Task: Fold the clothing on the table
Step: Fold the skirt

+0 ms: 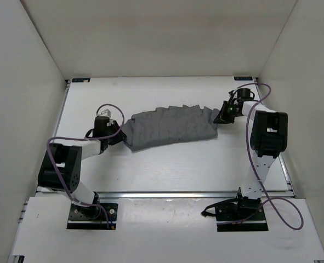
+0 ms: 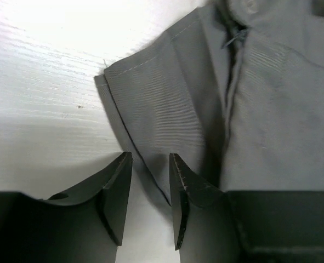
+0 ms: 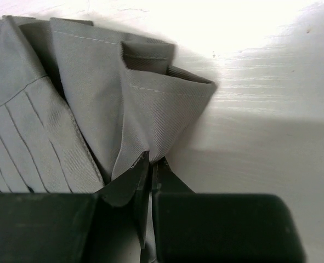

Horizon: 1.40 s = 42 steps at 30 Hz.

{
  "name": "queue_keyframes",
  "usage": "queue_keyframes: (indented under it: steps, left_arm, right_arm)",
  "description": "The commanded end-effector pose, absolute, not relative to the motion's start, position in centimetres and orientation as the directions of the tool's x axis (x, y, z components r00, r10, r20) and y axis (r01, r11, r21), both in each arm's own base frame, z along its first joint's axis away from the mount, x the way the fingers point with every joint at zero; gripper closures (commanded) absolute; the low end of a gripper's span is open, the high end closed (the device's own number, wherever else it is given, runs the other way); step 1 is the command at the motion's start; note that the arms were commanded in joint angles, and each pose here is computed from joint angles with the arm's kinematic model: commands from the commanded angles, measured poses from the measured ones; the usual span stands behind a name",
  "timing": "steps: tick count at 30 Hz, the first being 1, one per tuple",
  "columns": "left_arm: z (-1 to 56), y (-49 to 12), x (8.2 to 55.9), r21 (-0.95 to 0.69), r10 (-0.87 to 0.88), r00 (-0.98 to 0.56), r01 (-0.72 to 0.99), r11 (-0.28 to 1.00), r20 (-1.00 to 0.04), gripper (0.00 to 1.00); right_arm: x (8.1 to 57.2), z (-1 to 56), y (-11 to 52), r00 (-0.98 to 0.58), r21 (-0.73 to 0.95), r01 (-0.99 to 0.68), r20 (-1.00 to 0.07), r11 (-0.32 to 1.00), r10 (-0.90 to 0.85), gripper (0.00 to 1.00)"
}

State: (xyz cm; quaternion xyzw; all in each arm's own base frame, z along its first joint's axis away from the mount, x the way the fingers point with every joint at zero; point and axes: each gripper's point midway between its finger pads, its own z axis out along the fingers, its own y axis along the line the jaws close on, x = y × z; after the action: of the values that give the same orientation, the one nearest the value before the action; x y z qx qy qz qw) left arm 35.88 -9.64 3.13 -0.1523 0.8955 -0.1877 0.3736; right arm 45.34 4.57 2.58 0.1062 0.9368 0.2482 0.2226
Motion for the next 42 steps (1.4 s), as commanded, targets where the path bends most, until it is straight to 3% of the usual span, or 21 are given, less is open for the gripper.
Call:
queue_keyframes:
  steps: [1,4,6,8,9,15,23,32,42]
  left_arm:
    - [2.8,-10.0,36.9,-0.437,-0.402,-0.687,-0.135,0.889,-0.605,0.55]
    - [1.8,-10.4,37.9,-0.417,-0.391,-0.722,-0.156,0.896,-0.57,0.56]
    - [1.1,-10.7,37.7,-0.412,-0.379,-0.75,-0.157,0.898,-0.541,0.73]
    - [1.3,-10.7,37.9,-0.42,-0.385,-0.748,-0.157,0.894,-0.54,0.97]
    - [1.1,-10.8,37.9,-0.422,-0.385,-0.75,-0.156,0.893,-0.537,1.0]
    - [1.3,-11.1,37.7,-0.437,-0.384,-0.748,-0.141,0.889,-0.54,1.0]
    - [1.3,-11.1,37.8,-0.447,-0.391,-0.747,-0.14,0.883,-0.538,1.0]
    - [1.4,-11.1,37.7,-0.462,-0.406,-0.74,-0.146,0.875,-0.536,1.0]
    - [1.3,-11.7,37.3,-0.496,-0.42,-0.743,-0.136,0.858,-0.522,1.0]
  right_arm:
    - [45.5,6.1,5.8,-0.86,0.538,-0.022,-0.441,0.843,0.259,1.0]
    - [45.1,8.5,6.9,-0.844,0.55,-0.08,-0.481,0.832,0.237,1.0]
    - [44.8,9.9,7.8,-0.836,0.547,-0.129,-0.508,0.827,0.205,1.0]
    - [44.7,11.9,8.8,-0.82,0.545,-0.179,-0.543,0.819,0.181,1.0]
    - [44.3,12.5,9.6,-0.82,0.537,-0.21,-0.552,0.817,0.153,1.0]
    - [43.5,20.5,17.1,-0.717,0.507,-0.453,-0.696,0.733,0.038,1.0]
    - [40.1,24.8,29.0,-0.667,0.557,-0.653,-0.744,0.513,-0.042,1.0]
    - [36.4,21.1,40.5,-0.674,0.591,-0.72,-0.72,0.364,-0.163,1.0]
    - [36.1,16.4,45.8,-0.747,0.702,-0.664,-0.621,0.257,-0.236,1.0]
